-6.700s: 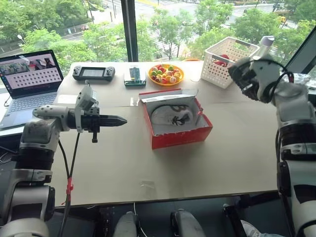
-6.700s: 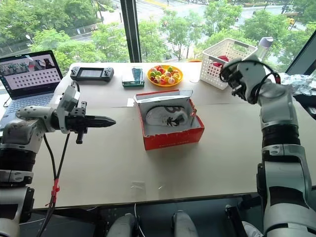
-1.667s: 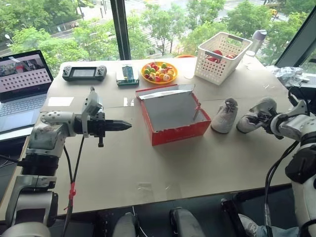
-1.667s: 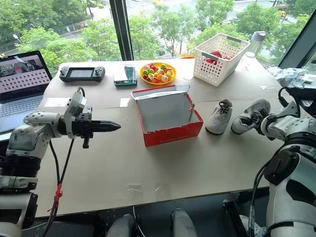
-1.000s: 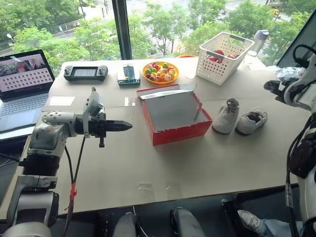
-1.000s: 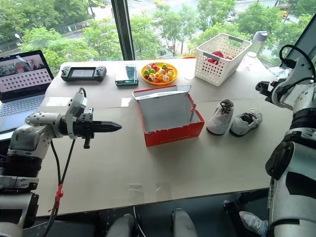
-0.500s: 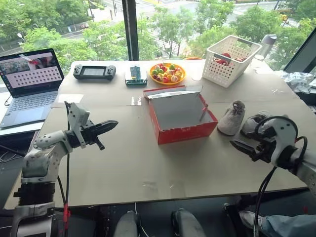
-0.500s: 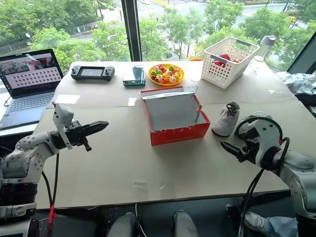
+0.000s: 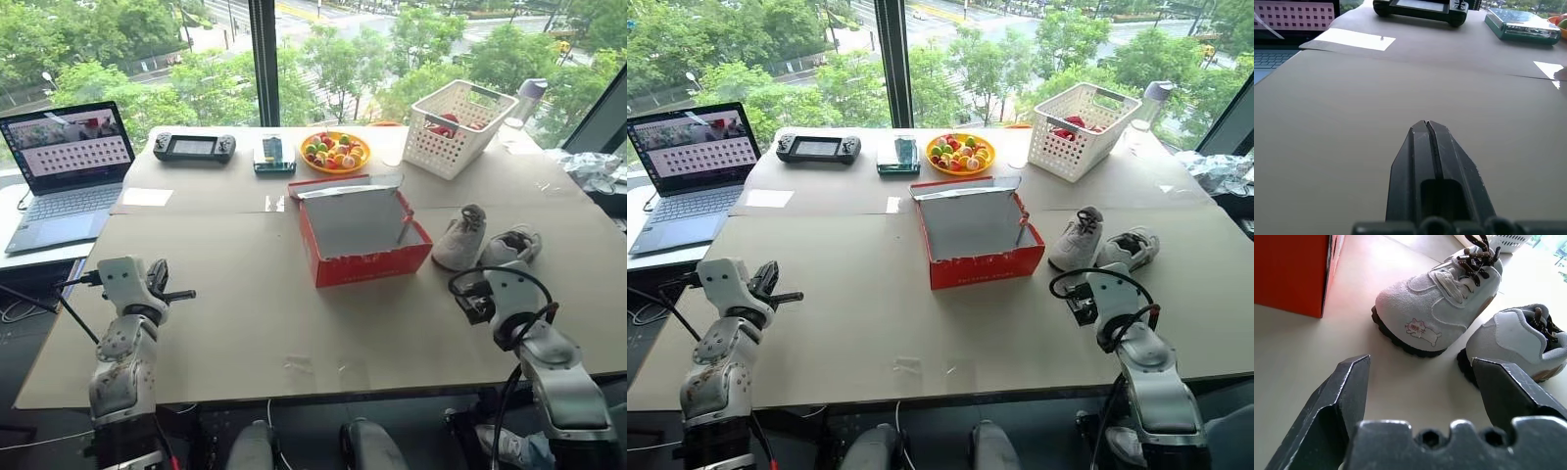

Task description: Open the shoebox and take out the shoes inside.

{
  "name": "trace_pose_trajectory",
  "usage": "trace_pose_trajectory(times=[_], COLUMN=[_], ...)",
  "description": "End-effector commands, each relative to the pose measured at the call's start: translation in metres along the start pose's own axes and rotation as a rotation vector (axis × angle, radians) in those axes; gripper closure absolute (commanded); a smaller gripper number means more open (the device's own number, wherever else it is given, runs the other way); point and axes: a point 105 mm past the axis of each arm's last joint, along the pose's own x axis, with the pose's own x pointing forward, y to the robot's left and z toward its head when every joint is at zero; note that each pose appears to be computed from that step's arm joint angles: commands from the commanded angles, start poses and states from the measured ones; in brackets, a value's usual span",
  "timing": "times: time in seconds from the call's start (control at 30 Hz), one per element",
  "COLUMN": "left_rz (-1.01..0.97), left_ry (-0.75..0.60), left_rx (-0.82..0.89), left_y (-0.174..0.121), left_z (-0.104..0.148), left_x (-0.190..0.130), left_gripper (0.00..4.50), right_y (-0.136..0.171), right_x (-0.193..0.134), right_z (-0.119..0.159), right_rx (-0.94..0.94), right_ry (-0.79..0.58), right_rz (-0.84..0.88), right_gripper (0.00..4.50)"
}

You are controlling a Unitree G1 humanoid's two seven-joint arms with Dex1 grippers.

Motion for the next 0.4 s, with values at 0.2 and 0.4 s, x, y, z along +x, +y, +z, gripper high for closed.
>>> trace_pose_trajectory(times=[0.2, 0.4], left_rz=[-0.006, -0.022], left_ry=[-0.028, -0.036], left_rx=[-0.015, -0.032], left_y=[-0.006, -0.01], left_z=[0.0, 0.001], left_x=[-0.002, -0.001], left_gripper=[4.5, 4.5], right_y=[-0.007, -0.004], right_x=[0.001, 0.001], right_z=[0.013, 0.013], right_rx=[-0.021, -0.025], right_ry=[-0.078, -0.078], right_rz=[-0.031, -0.023], right_gripper=[0.56, 0.56])
